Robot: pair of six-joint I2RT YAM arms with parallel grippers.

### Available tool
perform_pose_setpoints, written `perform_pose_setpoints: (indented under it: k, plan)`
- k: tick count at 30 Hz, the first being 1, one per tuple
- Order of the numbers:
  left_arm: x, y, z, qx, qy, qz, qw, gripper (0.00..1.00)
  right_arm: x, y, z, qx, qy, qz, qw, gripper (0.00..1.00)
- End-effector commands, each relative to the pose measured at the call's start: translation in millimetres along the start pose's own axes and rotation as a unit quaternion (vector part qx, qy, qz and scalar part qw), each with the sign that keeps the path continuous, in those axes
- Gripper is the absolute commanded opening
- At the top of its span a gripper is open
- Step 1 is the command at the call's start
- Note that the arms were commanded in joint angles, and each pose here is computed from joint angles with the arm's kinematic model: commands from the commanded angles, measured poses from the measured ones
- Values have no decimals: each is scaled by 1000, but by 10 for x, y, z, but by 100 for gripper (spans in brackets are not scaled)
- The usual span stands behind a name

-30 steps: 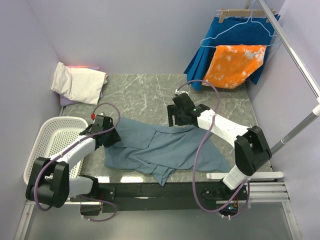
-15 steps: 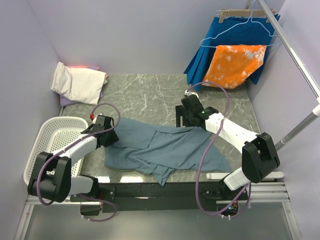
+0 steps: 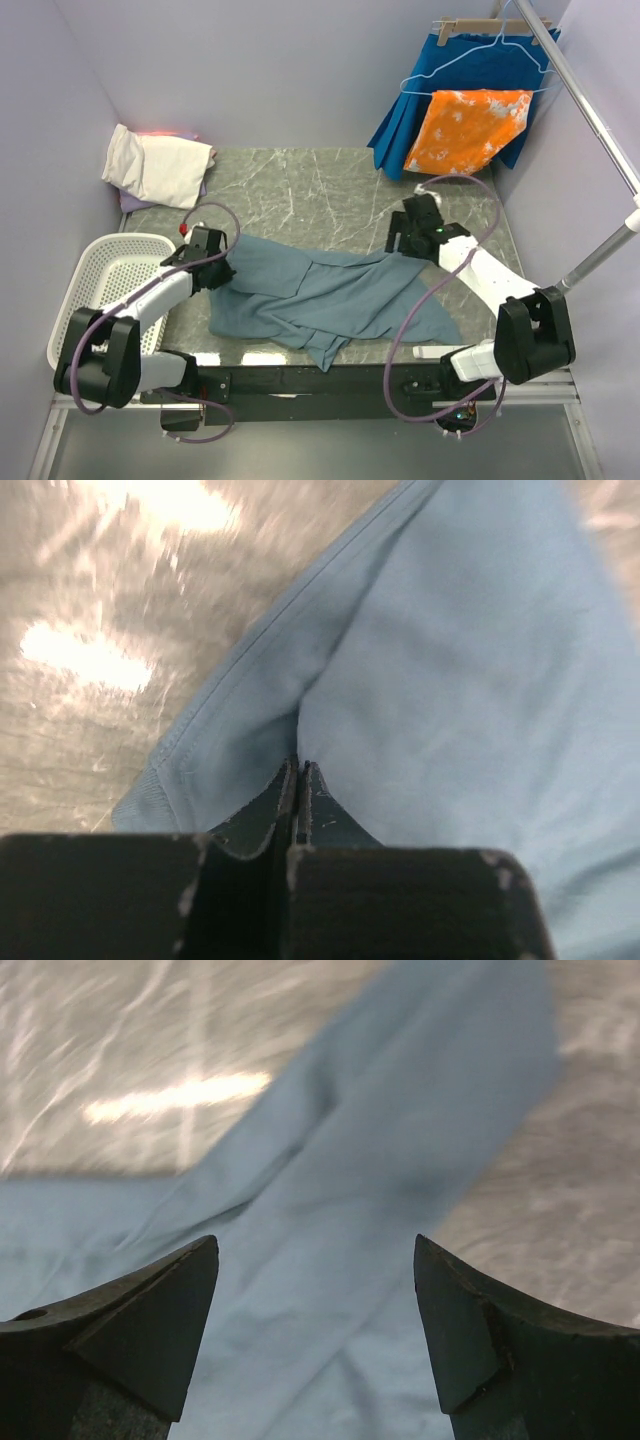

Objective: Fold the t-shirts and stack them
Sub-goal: Flatten out the tshirt

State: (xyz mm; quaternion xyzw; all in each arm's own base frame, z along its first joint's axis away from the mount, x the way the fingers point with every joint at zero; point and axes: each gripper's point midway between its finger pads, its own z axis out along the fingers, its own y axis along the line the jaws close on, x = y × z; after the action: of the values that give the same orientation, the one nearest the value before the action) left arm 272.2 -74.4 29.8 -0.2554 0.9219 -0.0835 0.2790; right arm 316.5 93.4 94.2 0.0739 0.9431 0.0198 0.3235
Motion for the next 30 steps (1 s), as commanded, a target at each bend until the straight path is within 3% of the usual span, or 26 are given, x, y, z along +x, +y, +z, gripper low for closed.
perform_pose_setpoints:
  k: [1, 7, 18, 30]
  plan:
    - [-541, -348, -351, 42, -74, 8, 996, 1, -189, -316, 98, 19, -23, 74, 997, 85]
    - [-971, -555, -702, 61, -132, 12, 989, 1, -356, -444, 363, 29, -19, 116, 993, 86]
    - [-1304, -580, -1029, 65, -180, 8, 982, 1, -768, -586, 685, 60, -35, 142, 987, 86]
    - [-1384, -573, -1027, 69, -184, 6, 981, 1, -770, -674, 1074, 69, 4, 157, 985, 85]
